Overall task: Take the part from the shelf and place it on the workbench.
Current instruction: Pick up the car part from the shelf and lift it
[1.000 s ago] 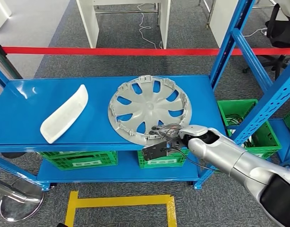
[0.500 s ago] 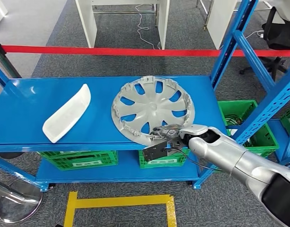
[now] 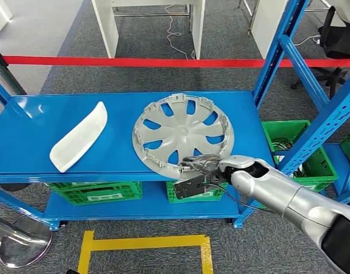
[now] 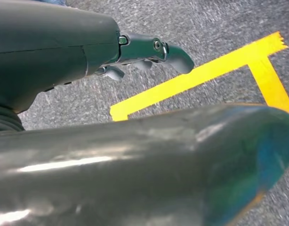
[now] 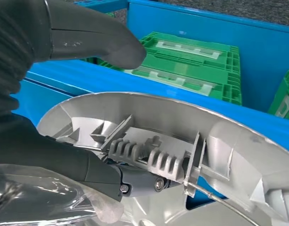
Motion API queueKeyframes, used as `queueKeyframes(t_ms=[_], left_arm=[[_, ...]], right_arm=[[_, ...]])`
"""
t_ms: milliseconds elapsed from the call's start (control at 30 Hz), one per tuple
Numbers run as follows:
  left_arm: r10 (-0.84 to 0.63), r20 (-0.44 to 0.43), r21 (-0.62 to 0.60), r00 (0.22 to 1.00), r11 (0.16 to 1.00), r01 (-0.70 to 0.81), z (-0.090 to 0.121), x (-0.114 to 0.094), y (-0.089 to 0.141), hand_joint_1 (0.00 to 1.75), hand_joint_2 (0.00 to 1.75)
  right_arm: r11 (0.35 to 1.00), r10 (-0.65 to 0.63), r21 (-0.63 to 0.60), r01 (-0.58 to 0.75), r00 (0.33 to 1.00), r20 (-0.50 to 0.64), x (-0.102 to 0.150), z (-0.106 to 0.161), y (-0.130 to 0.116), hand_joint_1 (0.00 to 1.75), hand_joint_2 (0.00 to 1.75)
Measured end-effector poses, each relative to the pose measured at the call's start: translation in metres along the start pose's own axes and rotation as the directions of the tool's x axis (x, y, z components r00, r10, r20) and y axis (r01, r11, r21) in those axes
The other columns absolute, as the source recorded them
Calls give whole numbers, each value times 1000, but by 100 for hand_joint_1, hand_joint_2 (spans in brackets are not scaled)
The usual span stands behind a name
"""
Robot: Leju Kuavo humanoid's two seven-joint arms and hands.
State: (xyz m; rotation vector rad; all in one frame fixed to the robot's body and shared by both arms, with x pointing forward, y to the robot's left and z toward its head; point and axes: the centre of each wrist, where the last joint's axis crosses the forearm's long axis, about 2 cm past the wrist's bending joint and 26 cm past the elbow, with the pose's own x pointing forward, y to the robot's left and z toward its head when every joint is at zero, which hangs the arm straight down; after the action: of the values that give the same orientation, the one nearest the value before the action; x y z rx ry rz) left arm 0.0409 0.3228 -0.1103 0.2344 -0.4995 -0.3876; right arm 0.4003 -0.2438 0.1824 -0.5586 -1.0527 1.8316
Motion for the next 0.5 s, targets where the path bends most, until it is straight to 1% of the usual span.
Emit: queueKeyframes(t_ms=[200,300,333,433,500], left_arm=[[1,-2,5,1000,1000,-1,0,-2,2,0,0],[3,-1,6,1000,1000,-3,0,-3,3,0,0],[4,0,8,1000,1000,-4,0,-2,3,0,0],[9,5,11,1000,1000,-9,0,-2,4,0,0],[11,5,12,1000,1000,-11,0,-2,3,0,0]], right_arm=[[1000,-3,-2,3,1000,9,2,0,2,0,175],[1000,-6,-4,6,1000,13,2,1,3,117,175],[1000,-7,-4,7,1000,16,2,1,4,160,175],[1000,-10,-12,10,1000,21,1,2,4,175,175],[1000,-11,-21,12,1000,22,-1,4,4,175,175]])
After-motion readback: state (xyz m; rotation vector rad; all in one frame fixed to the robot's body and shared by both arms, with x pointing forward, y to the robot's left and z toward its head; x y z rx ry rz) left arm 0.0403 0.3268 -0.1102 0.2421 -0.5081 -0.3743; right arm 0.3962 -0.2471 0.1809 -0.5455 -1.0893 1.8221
